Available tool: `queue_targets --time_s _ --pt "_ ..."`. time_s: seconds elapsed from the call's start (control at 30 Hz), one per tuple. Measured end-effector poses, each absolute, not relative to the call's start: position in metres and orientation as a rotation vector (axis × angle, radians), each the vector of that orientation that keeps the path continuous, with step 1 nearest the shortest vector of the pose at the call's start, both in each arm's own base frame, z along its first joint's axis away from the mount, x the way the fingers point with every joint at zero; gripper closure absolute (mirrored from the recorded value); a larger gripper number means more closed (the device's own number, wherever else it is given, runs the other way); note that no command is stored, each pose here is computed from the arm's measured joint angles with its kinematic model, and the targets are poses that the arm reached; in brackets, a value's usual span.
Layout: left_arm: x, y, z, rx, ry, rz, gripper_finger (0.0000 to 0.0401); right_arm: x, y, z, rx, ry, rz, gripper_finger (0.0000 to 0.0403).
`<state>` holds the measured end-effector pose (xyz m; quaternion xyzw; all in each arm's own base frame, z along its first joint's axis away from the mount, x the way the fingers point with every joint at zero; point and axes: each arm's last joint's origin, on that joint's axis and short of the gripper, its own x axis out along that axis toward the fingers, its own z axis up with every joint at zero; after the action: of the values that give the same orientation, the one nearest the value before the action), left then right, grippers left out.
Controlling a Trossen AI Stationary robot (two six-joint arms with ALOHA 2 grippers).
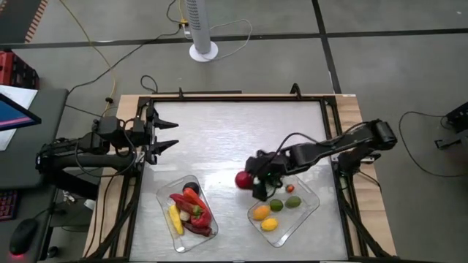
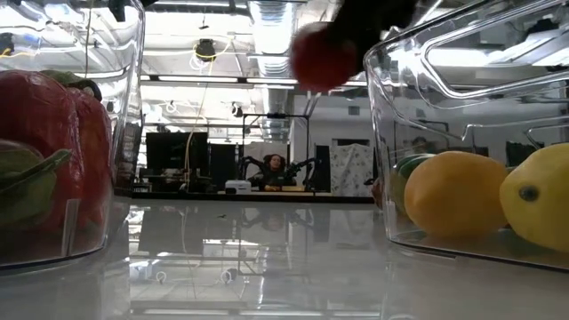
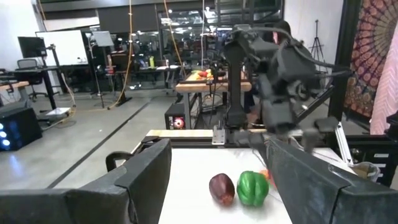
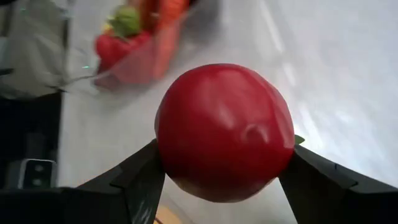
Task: Sort produce into baskets
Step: Put the tomato into the right transparent bin
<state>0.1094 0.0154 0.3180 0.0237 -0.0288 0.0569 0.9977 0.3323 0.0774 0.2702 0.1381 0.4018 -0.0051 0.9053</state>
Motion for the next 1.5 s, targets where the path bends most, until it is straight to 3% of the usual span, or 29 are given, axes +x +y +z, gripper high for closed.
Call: queue_targets --time_s 0.2,0.43,0.7,1.07,1.27,1.5 --pt "0.109 0.015 0.318 0.047 -0.059 0.114 0.0150 0.369 0.089 0.250 0.319 0.777 0.119 0.0085" --pt "0.109 0.015 0.318 0.047 -0.058 0.114 0.0150 0.408 0.103 0.253 0.204 0.754 0.242 0.0086" --pt "0.109 0.015 0.317 0.046 -0.053 0.114 0.0150 0.418 0.110 0.262 0.122 0.773 0.296 0.0086" --pt "0.110 0.015 0.317 0.047 -0.051 0.114 0.0150 0.338 0.117 0.301 0.353 1.181 0.129 0.0086" --pt "0.110 0.015 0.317 0.041 -0.051 0.114 0.0150 0.285 0.135 0.305 0.460 1.482 -0.163 0.0085" --pt "0.110 0.015 0.317 0.038 -0.051 0.113 0.0150 0.264 0.159 0.302 0.399 1.442 -0.376 0.0056"
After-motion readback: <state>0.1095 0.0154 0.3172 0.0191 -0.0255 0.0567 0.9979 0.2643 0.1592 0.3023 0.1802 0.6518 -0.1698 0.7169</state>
